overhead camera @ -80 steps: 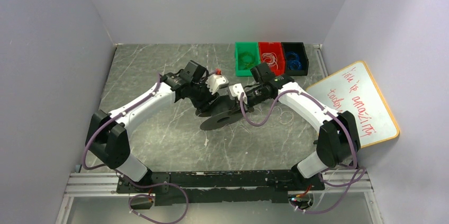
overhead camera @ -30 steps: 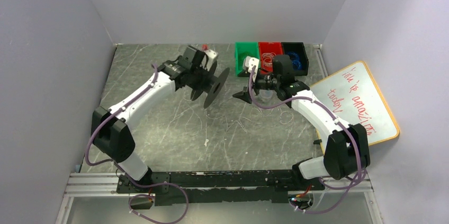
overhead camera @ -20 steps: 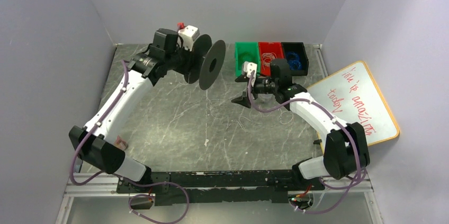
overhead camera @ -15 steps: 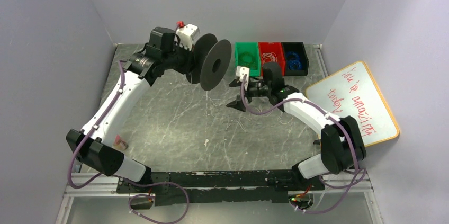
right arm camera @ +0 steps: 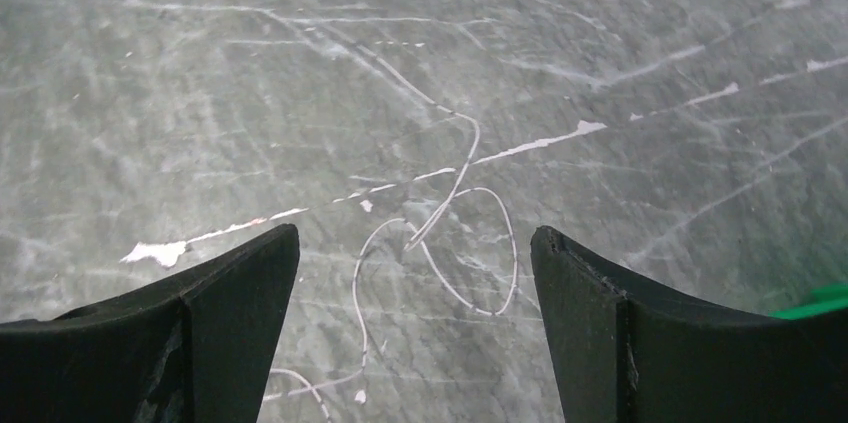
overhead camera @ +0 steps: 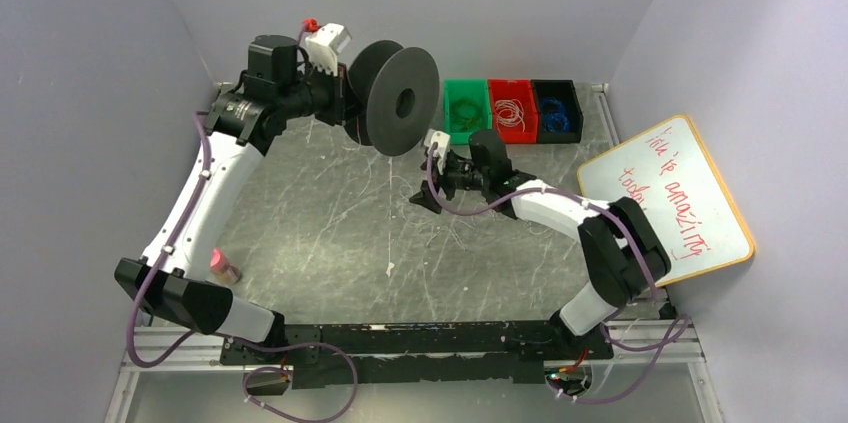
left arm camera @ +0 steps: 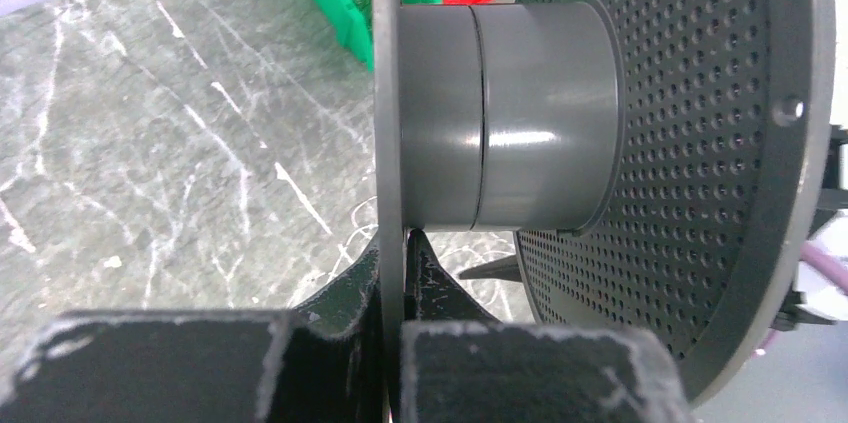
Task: Wrap the cables
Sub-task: Wrap the cable around the cable reel.
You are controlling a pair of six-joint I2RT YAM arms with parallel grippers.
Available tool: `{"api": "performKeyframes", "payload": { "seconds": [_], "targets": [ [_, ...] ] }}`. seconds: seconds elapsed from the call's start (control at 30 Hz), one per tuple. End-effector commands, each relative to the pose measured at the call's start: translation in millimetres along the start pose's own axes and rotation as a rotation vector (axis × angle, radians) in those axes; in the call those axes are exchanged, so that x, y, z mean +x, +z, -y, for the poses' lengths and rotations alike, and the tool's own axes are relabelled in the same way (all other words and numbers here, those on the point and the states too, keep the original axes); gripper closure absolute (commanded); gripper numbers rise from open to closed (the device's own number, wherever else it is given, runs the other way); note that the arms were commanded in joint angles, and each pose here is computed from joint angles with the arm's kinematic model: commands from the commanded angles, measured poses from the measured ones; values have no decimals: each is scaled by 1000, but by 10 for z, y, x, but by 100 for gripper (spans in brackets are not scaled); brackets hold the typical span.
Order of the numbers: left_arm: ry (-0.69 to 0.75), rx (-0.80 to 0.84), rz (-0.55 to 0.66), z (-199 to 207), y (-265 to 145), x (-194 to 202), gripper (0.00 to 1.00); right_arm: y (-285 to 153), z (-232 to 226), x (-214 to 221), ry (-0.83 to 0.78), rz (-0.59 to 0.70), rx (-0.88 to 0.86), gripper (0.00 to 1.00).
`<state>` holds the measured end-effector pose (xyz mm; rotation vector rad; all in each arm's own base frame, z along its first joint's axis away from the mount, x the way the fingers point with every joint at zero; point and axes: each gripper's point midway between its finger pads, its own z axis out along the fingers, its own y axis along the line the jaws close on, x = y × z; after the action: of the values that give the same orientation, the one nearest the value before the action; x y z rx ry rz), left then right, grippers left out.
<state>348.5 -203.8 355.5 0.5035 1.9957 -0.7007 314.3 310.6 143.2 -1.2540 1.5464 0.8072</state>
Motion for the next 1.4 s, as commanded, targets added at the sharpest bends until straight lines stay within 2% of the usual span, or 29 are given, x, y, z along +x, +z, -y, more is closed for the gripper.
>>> {"api": "performKeyframes", "payload": {
  "seconds": [0.0, 0.33, 0.47, 0.5, 0.53, 0.67, 0.8, 1.0, 1.2, 1.37],
  "targets": [
    [3, 158, 200, 394, -411, -603, 98, 91, 242, -123, 72, 57, 120, 12],
    [-26, 265, 224, 540, -587, -691, 97, 297, 362, 161, 253, 6, 161, 13],
    [-25, 322, 224, 631, -663, -707, 97, 341, 372, 199, 291, -4, 159, 23],
    [-26, 333, 224, 648, -677, -709, 97, 354, 355, 191, 297, -2, 146, 31],
    [-29, 341, 224, 662, -688, -712, 97, 367, 337, 188, 304, -2, 130, 43],
    [-43, 341, 230, 643, -718, -724, 98, 363, 372, 193, 322, -18, 122, 98],
    [-32, 306, 237, 567, -767, -700, 97, 122, 659, 151, 374, 10, 178, 100],
    [52, 129, 213, 275, -774, -511, 97, -520, 1309, -62, 401, 16, 397, 100],
    [94, 23, 131, -5, -655, -130, 97, -1141, 1614, -395, 369, 82, 563, 100],
    [100, -85, 97, -240, -617, 81, 97, -1608, 1868, -461, 355, 76, 740, 100]
  ]
}}
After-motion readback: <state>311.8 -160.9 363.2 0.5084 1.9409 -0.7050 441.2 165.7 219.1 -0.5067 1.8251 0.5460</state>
